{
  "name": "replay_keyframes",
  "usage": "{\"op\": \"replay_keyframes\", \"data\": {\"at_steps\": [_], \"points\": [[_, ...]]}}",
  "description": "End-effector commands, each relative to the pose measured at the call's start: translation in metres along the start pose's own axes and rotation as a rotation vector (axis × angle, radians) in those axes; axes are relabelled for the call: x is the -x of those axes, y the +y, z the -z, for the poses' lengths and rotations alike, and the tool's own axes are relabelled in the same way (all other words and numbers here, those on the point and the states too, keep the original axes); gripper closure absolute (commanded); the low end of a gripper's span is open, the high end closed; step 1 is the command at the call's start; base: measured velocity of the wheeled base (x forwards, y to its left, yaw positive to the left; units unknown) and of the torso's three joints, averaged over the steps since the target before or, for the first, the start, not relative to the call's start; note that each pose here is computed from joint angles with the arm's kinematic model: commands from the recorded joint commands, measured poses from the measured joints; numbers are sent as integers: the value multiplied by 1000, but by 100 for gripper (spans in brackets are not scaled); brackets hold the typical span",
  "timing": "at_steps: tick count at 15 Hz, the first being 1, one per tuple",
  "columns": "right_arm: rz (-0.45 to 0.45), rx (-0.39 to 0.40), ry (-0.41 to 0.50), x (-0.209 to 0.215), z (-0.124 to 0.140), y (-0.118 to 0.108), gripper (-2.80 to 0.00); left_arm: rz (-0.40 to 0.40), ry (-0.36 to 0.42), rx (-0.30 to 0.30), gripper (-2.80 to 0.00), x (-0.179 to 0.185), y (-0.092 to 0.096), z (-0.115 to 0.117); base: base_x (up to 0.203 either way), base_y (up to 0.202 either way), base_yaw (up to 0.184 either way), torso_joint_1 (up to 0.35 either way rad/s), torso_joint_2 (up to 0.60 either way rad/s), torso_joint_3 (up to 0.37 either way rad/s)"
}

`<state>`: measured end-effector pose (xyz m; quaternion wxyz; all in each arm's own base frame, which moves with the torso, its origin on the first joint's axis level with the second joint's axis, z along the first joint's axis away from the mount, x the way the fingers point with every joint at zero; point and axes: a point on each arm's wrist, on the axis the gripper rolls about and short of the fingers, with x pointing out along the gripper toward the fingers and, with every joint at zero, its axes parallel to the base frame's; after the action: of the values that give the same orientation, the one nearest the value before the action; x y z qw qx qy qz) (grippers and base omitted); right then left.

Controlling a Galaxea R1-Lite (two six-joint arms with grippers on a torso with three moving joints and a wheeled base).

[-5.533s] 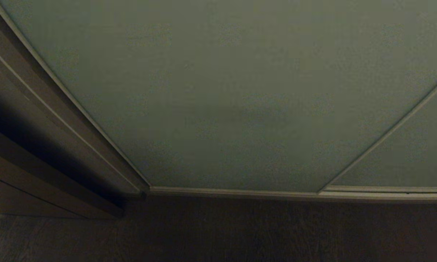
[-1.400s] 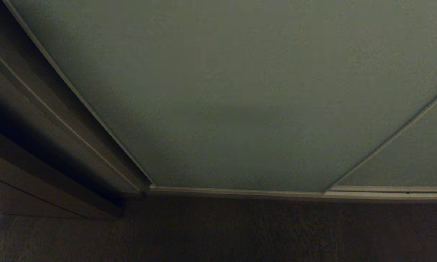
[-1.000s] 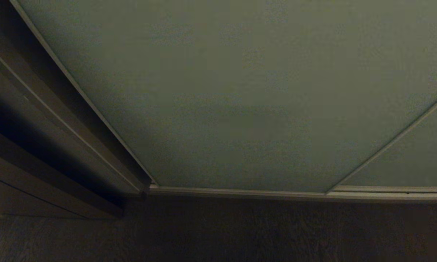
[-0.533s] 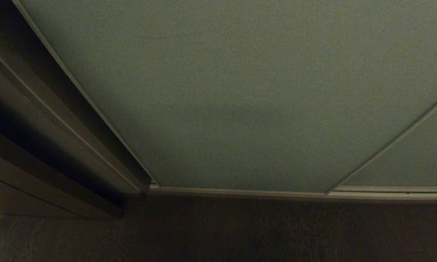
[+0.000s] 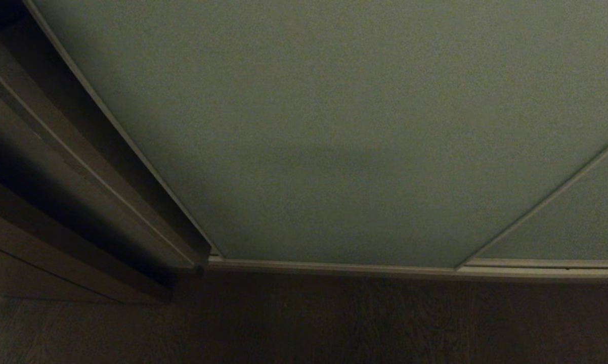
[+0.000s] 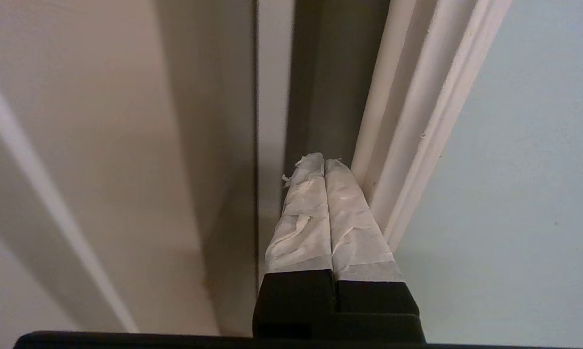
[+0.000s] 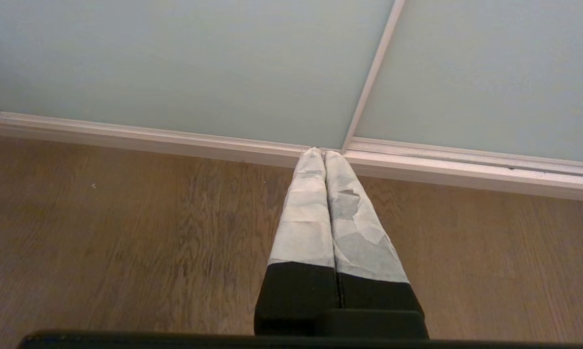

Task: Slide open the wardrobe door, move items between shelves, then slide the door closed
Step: Open the door

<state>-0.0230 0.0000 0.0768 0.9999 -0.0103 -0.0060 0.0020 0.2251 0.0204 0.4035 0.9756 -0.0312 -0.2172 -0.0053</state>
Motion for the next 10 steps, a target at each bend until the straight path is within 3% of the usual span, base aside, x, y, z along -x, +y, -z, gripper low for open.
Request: {"op": "replay_keyframes", "data": {"at_steps": [1,10], "points": [[-1,1,0,0,0,0,0,41,-8,15,0,3,-9,-4,0,0,0,0,0,0],[-1,1,0,0,0,0,0,245,59,67,0,3,-63,9,0,0,0,0,0,0]]}}
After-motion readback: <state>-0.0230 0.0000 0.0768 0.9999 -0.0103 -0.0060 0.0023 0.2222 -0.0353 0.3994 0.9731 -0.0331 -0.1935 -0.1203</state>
